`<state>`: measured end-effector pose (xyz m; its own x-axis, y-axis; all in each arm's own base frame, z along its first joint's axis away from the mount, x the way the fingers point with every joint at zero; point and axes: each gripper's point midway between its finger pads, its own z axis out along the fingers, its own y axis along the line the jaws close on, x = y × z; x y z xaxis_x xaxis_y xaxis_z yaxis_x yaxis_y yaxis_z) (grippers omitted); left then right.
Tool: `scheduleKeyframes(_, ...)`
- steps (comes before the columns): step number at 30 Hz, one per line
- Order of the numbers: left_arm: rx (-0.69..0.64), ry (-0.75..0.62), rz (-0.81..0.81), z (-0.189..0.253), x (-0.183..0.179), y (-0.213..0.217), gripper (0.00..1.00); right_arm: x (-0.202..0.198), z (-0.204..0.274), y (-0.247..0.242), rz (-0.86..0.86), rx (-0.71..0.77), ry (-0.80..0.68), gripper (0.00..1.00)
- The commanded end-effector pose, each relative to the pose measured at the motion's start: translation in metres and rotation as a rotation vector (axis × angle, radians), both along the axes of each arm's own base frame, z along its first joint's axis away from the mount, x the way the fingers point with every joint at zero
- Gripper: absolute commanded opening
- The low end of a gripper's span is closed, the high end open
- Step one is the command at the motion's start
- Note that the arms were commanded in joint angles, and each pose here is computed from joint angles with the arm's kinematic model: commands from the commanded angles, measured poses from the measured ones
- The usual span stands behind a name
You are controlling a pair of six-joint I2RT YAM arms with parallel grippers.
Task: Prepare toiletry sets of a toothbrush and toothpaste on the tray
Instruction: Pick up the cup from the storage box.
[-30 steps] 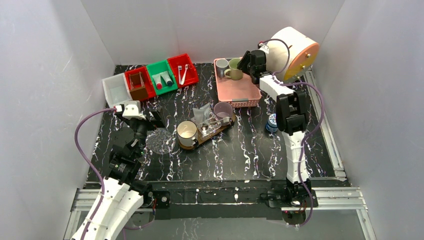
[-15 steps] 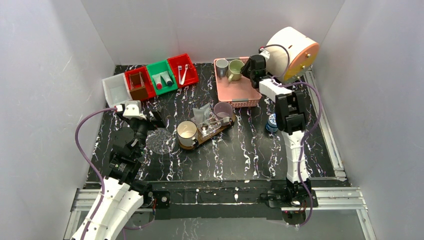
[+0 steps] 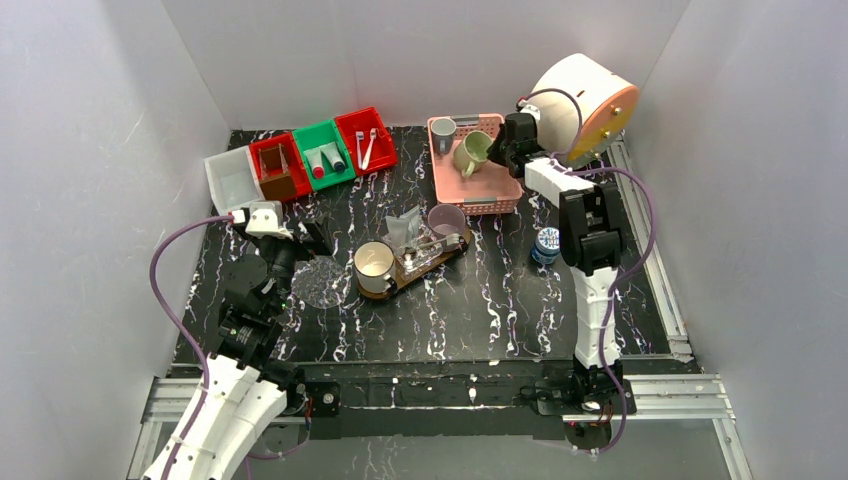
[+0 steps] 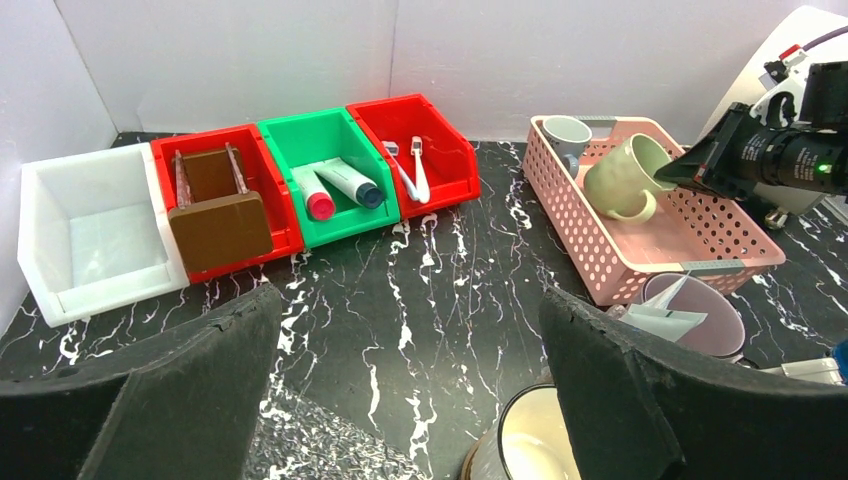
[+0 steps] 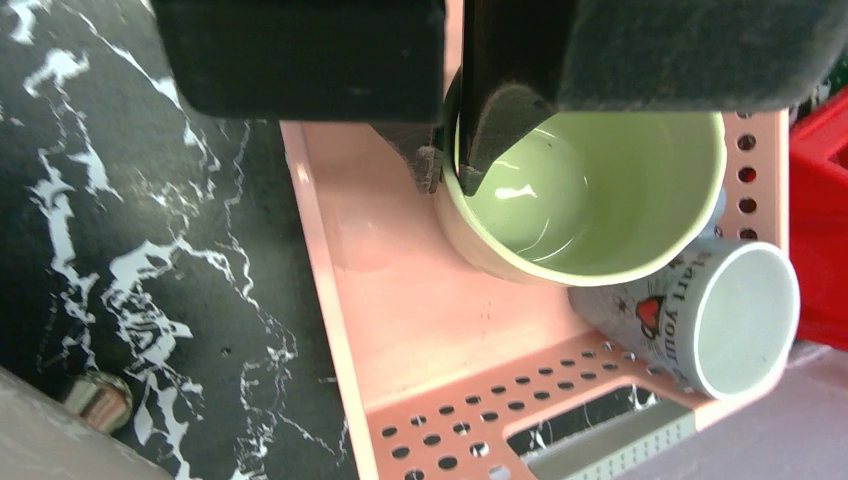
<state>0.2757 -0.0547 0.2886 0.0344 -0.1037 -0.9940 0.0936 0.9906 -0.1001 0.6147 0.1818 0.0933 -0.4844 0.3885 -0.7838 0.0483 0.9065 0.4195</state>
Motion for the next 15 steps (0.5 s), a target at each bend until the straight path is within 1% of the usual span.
scheduleKeyframes(1,-0.007,-0.024,-0.005,0.005,-0.001,0.000,0.98,-0.012,0.075,0.001,0.038,-0.021,-0.082,0.01)
scheduleKeyframes(5,-0.008,-0.027,-0.008,0.006,-0.002,0.000,0.98,-0.027,0.077,-0.007,0.043,-0.124,-0.023,0.01)
scheduleKeyframes(10,-0.009,-0.027,-0.013,0.006,-0.002,-0.001,0.98,-0.046,0.060,-0.012,0.071,-0.245,0.056,0.01)
scheduleKeyframes(15,-0.007,-0.021,-0.018,0.004,-0.001,-0.002,0.98,-0.057,0.050,-0.011,0.100,-0.334,0.096,0.01)
